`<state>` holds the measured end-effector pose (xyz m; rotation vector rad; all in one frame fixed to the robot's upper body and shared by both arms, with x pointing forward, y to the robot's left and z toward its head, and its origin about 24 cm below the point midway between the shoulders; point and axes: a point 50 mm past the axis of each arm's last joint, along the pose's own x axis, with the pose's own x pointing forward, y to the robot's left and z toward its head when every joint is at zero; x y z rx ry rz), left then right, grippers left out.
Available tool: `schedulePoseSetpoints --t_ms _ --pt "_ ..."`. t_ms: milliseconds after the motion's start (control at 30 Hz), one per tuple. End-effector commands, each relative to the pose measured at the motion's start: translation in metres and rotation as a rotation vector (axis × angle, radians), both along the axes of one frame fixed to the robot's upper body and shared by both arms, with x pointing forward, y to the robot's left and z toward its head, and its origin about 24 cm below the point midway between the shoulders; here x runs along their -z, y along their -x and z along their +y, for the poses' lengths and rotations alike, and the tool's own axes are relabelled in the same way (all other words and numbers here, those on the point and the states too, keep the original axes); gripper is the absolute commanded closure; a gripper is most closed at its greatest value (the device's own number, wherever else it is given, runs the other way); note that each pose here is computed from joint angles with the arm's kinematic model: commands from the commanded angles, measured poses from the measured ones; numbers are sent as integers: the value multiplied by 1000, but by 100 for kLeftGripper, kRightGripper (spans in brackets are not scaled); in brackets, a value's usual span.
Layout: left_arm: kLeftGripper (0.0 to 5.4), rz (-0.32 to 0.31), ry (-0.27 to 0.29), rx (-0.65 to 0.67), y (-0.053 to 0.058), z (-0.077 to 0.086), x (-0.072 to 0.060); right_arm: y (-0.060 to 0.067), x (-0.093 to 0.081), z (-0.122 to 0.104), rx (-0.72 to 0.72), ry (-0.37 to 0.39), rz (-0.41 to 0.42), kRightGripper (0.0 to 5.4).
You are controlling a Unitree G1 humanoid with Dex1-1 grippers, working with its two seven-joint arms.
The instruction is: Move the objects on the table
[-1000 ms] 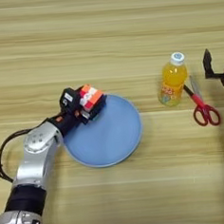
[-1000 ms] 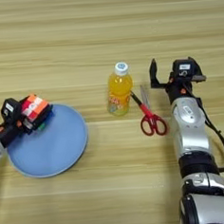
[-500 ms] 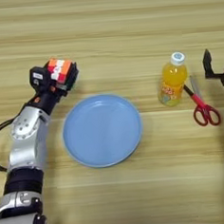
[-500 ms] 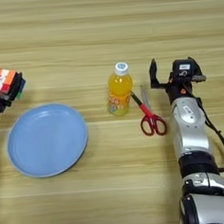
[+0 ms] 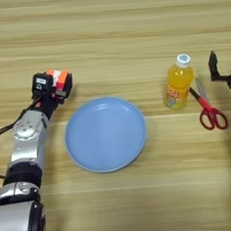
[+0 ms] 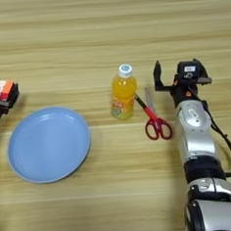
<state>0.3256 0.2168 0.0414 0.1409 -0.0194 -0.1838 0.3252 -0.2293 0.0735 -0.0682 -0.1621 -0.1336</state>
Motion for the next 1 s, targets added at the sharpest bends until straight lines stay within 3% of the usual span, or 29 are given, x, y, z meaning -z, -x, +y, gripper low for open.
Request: schedulePoseSetpoints --t_ms 33,133,567,700,1000 --pt "163 -5 -24 15 -2 -1 -2 -4 -4 4 -15 -7 -5 0" --pt "139 4 3 18 -2 -3 0 -3 -4 4 -15 -6 -6 0" --pt "34 -14 21 5 -1 -4 -2 -1 -4 2 -17 -3 -7 0" --pt "2 -52 35 -14 -2 -2 -7 2 -6 4 -35 17 -14 0" --pt "2 -169 91 -107 -3 11 -23 5 -4 5 -57 41 2 0"
